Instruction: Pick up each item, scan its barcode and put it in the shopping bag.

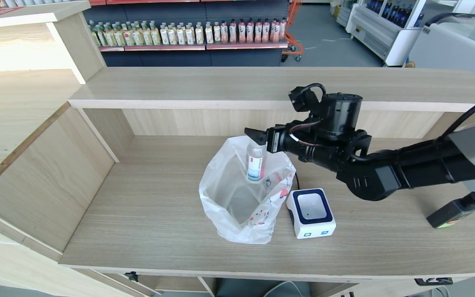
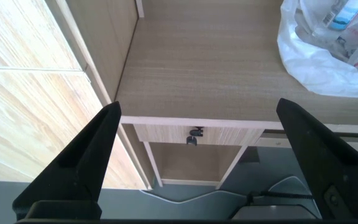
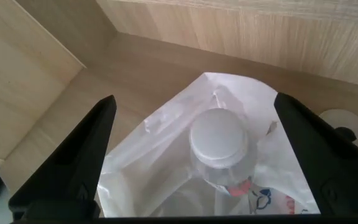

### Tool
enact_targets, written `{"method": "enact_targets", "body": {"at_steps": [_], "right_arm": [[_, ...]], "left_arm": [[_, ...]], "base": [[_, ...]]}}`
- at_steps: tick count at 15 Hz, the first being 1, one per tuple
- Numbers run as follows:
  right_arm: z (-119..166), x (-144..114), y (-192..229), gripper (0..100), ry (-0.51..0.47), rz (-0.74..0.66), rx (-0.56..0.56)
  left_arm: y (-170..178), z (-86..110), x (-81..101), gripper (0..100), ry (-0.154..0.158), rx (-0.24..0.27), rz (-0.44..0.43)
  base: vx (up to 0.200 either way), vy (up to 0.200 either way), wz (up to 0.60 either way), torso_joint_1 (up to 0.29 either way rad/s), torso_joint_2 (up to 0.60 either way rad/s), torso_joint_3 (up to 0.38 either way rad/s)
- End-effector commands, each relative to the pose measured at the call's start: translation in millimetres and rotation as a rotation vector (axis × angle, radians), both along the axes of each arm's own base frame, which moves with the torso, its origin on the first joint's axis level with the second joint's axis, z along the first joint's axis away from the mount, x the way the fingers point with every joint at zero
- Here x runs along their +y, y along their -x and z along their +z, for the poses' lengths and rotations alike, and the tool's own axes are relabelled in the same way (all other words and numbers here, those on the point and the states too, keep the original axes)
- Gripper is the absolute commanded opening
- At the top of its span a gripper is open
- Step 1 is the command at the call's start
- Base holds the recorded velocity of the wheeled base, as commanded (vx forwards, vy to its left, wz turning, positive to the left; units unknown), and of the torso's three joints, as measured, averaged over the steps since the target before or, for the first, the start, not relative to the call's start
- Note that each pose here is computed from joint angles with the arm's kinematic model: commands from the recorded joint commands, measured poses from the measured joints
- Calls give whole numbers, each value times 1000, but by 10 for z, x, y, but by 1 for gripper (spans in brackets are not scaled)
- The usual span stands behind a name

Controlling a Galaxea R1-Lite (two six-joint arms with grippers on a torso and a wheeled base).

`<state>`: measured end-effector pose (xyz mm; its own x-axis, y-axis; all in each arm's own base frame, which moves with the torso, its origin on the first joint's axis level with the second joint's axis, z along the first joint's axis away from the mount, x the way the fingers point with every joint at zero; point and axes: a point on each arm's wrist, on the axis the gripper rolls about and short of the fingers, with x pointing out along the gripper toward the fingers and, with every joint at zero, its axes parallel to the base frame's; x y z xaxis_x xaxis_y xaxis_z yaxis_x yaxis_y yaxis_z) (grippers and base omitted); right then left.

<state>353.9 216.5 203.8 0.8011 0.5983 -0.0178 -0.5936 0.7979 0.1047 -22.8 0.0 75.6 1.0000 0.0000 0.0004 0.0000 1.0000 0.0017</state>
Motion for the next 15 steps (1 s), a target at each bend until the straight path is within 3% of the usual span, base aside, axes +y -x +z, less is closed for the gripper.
{"method": "enact_targets", "body": {"at_steps": [1,2,4,8,15], "right_arm": [[263,-451,401,100,-10,-57,-13],[242,-539,462,100,-4,-71,-4],[107,-1016,824,100,20,-151,53],[-22,-1719,1025,100,-2,-287,84],[-113,-1943,1412,100,5,-343,99]], "left_arm": [[0,3,0,100,0,0,0],[0,3,0,100,0,0,0],[-1,-1,0,100,0,2,0],[-1,-1,0,100,2,2,0],[-1,1,0,100,3,0,-2]], "base": [[0,0,0,0,0,0],[0,0,0,0,0,0],[0,0,0,0,0,0],[0,0,0,0,0,0],[0,-171,0,1,1,1]]}}
